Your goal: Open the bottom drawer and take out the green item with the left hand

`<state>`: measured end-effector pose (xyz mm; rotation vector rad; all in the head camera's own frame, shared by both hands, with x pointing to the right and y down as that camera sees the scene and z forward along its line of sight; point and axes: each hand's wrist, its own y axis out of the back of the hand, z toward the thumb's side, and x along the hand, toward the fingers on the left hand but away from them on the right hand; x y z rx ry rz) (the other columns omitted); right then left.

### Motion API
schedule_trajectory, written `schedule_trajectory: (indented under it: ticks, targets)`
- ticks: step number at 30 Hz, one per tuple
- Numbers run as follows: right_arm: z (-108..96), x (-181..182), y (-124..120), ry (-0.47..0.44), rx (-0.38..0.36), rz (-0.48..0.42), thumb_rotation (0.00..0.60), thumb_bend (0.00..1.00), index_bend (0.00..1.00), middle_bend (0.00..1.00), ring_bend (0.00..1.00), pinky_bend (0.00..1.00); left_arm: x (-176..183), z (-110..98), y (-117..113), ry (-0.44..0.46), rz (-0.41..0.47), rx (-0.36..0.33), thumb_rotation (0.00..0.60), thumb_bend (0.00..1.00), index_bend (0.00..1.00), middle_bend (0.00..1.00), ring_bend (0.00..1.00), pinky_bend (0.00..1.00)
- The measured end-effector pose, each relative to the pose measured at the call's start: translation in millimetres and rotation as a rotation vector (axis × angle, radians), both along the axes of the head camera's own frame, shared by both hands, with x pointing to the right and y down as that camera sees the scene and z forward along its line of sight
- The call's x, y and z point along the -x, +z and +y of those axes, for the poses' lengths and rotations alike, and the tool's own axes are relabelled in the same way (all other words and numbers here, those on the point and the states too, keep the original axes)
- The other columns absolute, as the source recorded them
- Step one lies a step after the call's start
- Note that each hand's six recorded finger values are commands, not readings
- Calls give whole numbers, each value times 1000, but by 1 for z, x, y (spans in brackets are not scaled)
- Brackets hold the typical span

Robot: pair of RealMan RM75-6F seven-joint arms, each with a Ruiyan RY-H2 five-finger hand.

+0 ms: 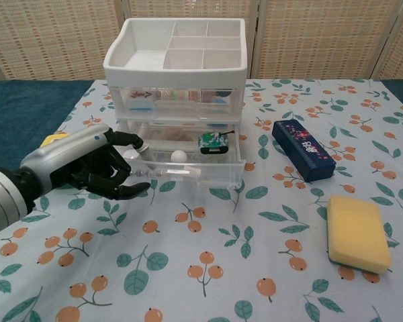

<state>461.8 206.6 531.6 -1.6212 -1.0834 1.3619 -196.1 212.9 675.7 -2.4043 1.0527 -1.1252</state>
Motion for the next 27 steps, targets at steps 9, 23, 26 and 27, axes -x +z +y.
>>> schedule_trajectory:
  ticks: [9,23,26,27]
  targets:
    - [1,0,-1,0,-2,0,600,327,0,41,0,0,1,5,-6,14,7,-2,600,281,423,819,939,1000]
    - [2,-1,-3,3,-6,1,600,327,0,41,0,0,1,11,-9,38,4,6,600,281,420,819,939,1000]
    - [3,-1,-3,2,-5,1,600,328,0,41,0,0,2,13,-9,42,2,7,600,281,421,819,939,1000]
    - [2,-1,-3,2,-5,1,600,328,0,41,0,0,2,13,-9,42,2,6,600,281,420,819,939,1000]
